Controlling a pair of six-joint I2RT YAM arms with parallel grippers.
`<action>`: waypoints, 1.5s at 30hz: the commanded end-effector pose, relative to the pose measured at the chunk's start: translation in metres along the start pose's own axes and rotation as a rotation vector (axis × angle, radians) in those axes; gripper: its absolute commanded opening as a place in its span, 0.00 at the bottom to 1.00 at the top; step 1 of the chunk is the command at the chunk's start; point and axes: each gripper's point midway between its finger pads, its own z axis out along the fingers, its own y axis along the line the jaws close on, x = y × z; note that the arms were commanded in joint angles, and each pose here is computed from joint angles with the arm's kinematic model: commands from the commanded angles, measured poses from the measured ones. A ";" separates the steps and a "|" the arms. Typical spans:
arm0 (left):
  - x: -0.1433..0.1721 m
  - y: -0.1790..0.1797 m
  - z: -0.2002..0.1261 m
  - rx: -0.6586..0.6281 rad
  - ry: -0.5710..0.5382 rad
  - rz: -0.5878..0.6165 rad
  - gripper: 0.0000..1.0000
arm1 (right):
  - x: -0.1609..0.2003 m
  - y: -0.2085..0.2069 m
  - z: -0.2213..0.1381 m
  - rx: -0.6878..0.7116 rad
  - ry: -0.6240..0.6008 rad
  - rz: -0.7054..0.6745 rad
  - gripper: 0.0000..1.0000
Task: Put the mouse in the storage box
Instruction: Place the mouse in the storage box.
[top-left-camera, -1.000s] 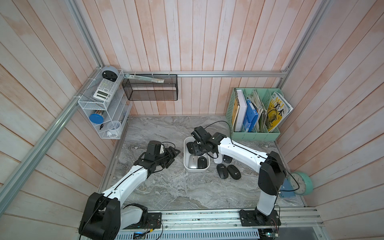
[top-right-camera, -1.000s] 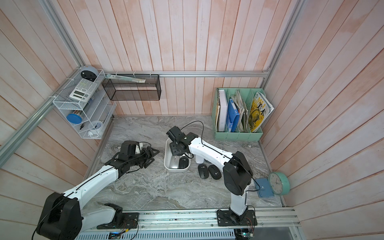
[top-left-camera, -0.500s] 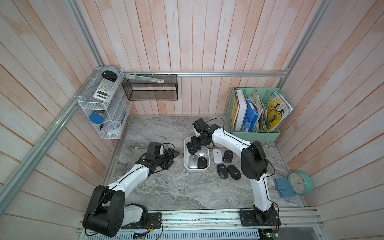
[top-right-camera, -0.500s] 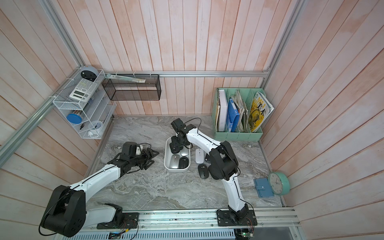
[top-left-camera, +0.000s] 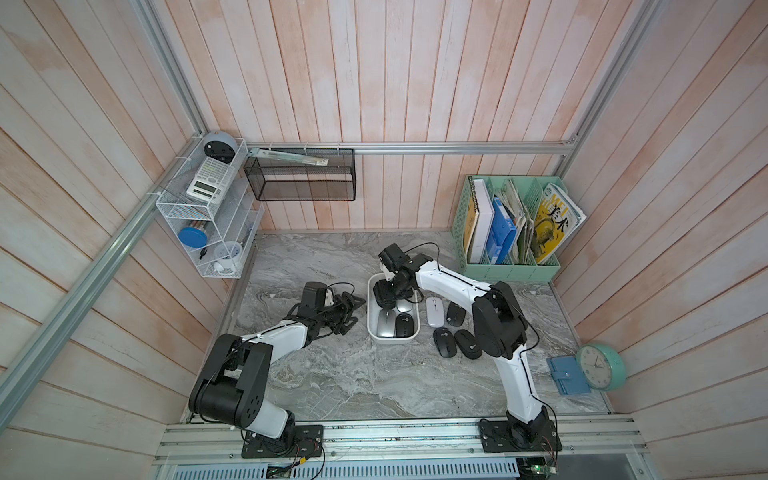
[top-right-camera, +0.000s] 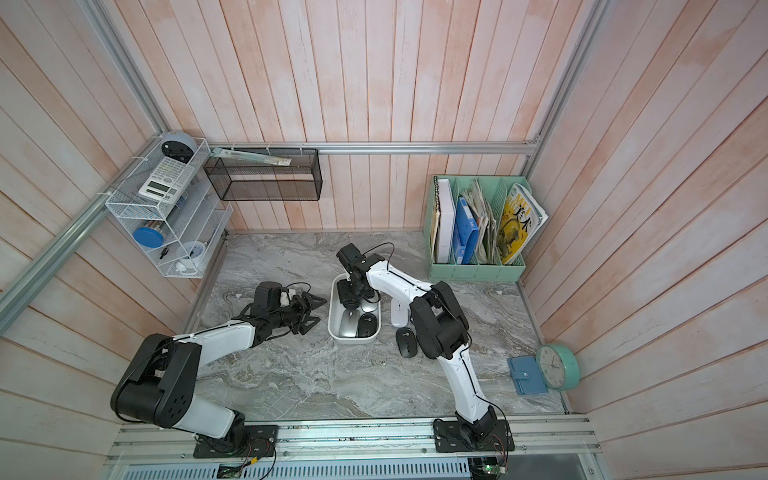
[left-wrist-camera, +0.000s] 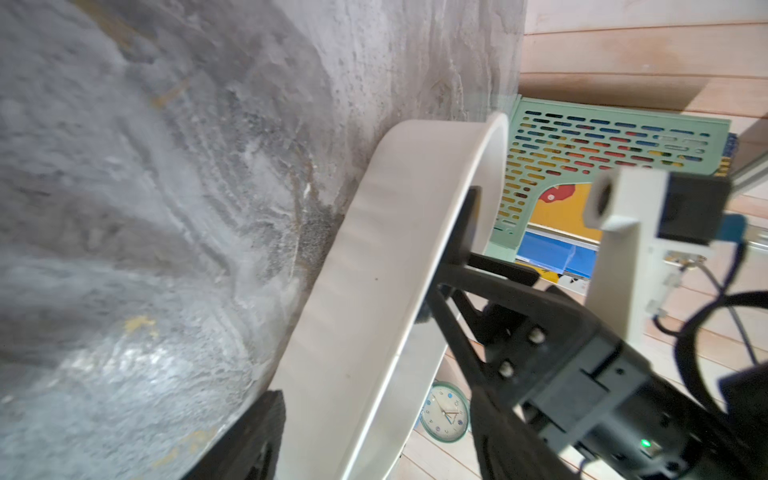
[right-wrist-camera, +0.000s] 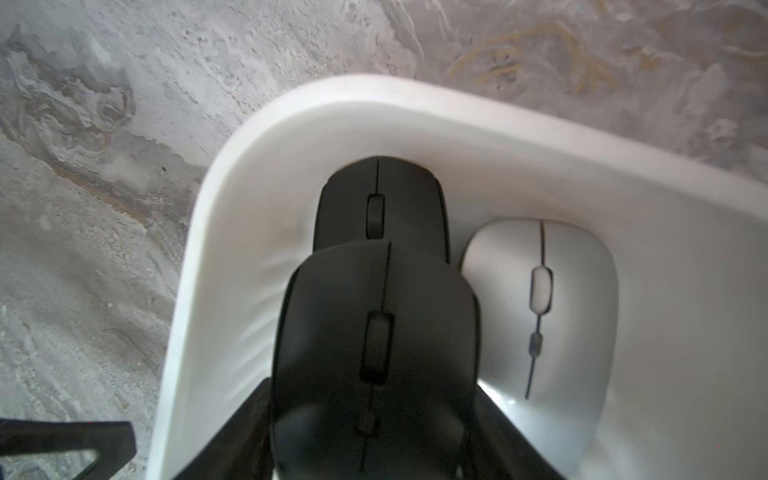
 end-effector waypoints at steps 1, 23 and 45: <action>-0.002 -0.013 -0.001 0.065 0.000 0.017 0.76 | -0.009 0.008 -0.001 -0.006 -0.007 -0.034 0.61; 0.004 -0.007 -0.005 0.089 -0.002 -0.002 0.78 | -0.006 0.016 0.011 0.012 0.038 -0.063 0.72; 0.034 -0.014 -0.013 0.066 0.034 0.099 0.78 | -0.008 -0.008 -0.091 0.089 -0.113 -0.038 0.76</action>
